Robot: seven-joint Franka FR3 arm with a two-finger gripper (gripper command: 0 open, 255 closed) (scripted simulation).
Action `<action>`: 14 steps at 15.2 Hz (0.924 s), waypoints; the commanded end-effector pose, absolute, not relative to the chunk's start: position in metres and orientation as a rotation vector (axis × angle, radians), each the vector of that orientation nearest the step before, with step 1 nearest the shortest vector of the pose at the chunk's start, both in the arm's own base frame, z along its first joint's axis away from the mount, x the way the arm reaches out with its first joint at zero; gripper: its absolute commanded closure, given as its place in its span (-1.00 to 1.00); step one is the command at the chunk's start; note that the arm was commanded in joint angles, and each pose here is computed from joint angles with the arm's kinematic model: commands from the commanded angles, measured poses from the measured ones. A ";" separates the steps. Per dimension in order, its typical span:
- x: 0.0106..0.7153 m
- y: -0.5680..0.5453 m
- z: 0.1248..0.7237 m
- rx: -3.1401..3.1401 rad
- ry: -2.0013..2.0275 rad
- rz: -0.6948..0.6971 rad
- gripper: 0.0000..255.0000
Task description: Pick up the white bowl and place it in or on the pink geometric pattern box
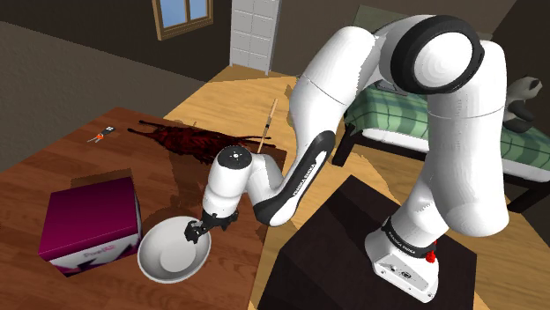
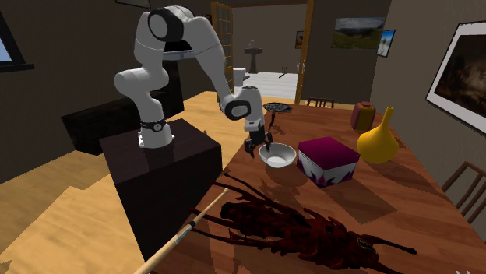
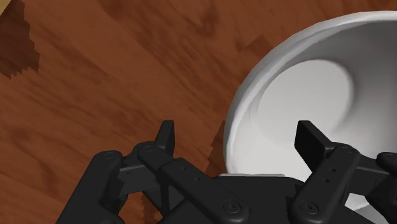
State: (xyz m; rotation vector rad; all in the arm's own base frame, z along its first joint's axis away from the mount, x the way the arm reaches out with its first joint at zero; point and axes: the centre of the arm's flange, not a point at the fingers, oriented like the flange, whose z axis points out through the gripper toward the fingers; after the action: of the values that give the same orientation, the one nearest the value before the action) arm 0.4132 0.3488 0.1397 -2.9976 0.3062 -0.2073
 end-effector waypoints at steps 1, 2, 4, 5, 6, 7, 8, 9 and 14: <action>0.415 0.351 0.130 -2.998 0.306 -0.208 -1.00; 0.415 0.351 0.127 -2.998 0.306 -0.208 -1.00; 0.415 0.351 0.127 -2.998 0.306 -0.208 -1.00; 0.415 0.351 0.127 -2.998 0.306 -0.208 -1.00; 0.415 0.351 0.127 -2.998 0.306 -0.208 -1.00; 0.415 0.351 0.127 -2.998 0.306 -0.208 -1.00; 0.415 0.351 0.127 -2.998 0.306 -0.208 -1.00; 0.415 0.351 0.127 -2.998 0.306 -0.208 -1.00; 0.415 0.351 0.127 -2.998 0.306 -0.208 1.00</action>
State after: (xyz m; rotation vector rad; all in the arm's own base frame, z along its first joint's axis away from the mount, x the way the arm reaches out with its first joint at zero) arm 0.4152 0.3509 0.1274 -2.9973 0.3060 -0.2080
